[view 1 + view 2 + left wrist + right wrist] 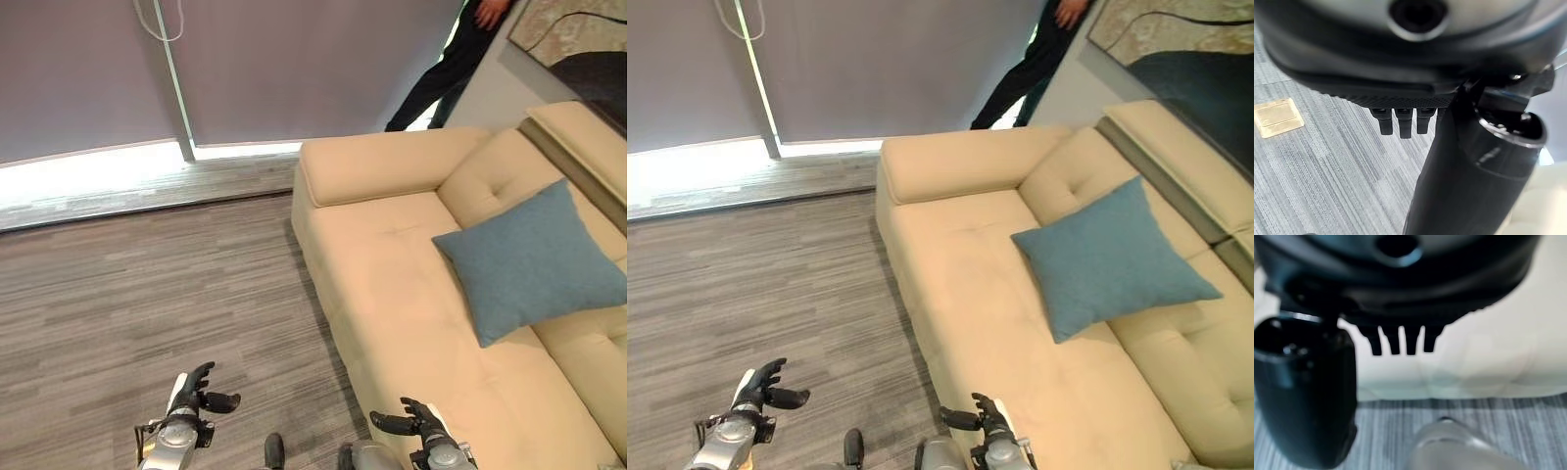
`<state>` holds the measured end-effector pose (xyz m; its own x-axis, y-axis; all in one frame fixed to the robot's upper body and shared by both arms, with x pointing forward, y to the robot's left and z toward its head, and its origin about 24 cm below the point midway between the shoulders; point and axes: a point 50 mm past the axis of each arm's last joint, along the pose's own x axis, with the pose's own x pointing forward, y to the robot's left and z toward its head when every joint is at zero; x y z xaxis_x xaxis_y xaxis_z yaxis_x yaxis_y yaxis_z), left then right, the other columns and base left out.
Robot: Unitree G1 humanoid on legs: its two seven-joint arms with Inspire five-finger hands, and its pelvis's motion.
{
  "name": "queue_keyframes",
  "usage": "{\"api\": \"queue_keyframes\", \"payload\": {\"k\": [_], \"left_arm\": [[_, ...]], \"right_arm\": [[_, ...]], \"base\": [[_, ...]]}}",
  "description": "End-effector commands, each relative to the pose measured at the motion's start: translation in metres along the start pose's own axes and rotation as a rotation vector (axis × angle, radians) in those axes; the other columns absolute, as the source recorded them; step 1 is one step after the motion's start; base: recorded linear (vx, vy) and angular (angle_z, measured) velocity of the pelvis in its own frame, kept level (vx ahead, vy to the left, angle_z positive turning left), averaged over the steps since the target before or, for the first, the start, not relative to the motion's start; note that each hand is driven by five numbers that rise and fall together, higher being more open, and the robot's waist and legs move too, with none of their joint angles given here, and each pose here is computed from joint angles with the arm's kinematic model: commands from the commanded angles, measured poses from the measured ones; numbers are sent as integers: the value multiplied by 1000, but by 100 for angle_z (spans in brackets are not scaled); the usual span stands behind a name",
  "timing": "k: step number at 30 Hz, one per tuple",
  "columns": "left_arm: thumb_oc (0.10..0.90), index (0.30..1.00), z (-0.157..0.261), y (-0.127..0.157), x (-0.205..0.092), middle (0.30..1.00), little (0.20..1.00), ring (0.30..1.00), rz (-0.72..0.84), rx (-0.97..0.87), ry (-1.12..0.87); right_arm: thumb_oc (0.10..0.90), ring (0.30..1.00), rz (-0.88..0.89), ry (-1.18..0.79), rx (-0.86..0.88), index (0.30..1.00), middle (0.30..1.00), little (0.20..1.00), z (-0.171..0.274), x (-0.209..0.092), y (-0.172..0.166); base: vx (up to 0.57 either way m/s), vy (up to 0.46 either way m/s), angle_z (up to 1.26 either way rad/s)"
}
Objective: Pick up all the scattered cushions and arrange them neatly on the sofa.
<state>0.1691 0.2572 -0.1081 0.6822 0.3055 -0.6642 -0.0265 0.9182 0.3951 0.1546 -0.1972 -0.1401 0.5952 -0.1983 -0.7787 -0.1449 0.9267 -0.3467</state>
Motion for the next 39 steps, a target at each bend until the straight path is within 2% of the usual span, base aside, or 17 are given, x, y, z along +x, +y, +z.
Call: {"api": "queue_keyframes", "payload": {"k": [1, 8, 16, 27, 35, 39], "left_arm": [[800, 900, 21, 1, 0, 900, 900, 900, 1, -18, -115], [800, 900, 24, -11, -4, 900, 900, 900, -48, -6, -146], [800, 900, 23, -19, -5, 900, 900, 900, -78, -12, -138], [800, 900, 20, -24, -7, 900, 900, 900, -85, 9, -144], [800, 900, 35, -9, -2, 900, 900, 900, -24, 18, -196], [800, 900, 30, -8, -2, 900, 900, 900, -12, -5, -176]], "right_arm": [[800, 900, -95, -26, -58, 900, 900, 900, 5, 4, -30], [800, 900, -101, 14, -26, 900, 900, 900, -13, -1, -32], [800, 900, -123, 21, -29, 900, 900, 900, -15, -1, -41], [800, 900, -131, -80, -92, 900, 900, 900, 11, 3, -44], [800, 900, -108, -179, -89, 900, 900, 900, 41, 5, -34], [800, 900, -105, -207, -100, 900, 900, 900, 49, 5, -33]], "base": [[283, 39, -32], [307, -62, 2], [200, -2, -32], [209, 184, -87], [79, 149, -82], [64, 53, -79]]}}
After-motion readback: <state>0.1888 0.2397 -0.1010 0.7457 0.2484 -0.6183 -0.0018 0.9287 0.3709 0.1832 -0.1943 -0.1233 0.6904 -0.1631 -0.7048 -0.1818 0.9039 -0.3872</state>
